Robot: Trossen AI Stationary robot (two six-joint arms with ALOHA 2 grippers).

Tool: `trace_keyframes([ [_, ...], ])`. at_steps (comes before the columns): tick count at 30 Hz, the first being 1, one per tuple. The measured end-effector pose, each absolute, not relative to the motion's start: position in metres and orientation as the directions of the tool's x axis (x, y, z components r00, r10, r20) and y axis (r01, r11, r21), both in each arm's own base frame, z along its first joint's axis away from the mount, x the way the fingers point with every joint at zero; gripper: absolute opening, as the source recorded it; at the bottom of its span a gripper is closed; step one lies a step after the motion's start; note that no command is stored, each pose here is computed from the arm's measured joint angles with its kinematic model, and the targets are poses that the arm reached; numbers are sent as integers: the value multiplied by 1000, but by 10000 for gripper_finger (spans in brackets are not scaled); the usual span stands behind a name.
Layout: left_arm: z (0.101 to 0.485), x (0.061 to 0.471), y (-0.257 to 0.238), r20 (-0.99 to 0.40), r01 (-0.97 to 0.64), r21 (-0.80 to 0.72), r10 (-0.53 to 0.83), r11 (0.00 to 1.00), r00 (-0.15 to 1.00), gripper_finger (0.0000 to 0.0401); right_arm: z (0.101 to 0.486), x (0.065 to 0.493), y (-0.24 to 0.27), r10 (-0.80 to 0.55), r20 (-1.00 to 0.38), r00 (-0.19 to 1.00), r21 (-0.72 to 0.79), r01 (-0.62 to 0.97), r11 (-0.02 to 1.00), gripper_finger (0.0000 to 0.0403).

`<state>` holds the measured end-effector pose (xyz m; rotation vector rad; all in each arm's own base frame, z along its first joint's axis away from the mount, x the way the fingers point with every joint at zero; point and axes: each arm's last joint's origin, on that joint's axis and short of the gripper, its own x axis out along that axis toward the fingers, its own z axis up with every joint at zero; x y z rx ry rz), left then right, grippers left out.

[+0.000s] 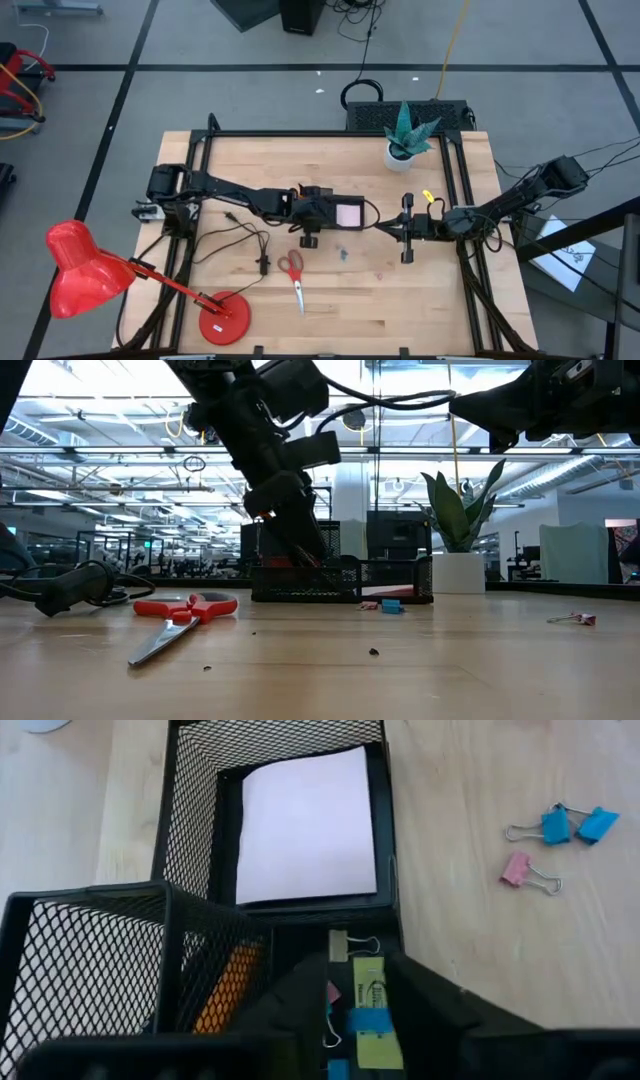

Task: Pick and place office supplies into organizer
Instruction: Put the blue binder clip into the black desk organizer, then put the pink binder clip into the black desk organizer

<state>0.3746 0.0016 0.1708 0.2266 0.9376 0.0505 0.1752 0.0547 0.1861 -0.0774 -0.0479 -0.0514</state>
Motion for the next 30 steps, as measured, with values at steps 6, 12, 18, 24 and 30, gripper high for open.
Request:
trace_keyframes([
  [6, 171, 374, 1, -795, 42, 209, 145, 977, 589, 185, 186, 175, 55, -49, 50, 998, -69, 52, 996, 4],
  [12, 174, 375, -6, -783, 98, 240, 133, 966, 608, 222, 186, 175, 55, -49, 50, 998, -69, 52, 996, 4],
  [18, 196, 378, -38, -712, 270, 140, -93, 953, 696, 218, 186, 175, 55, -49, 50, 998, -74, 53, 996, 4],
  [24, 178, 385, -66, -703, 361, 136, -167, 922, 691, 185, 187, 175, 55, -49, 60, 997, -70, 53, 996, 4],
  [30, 153, 399, -73, -681, 343, 197, -124, 918, 722, 166, 189, 175, 55, -49, 73, 996, -54, 53, 997, 4],
])
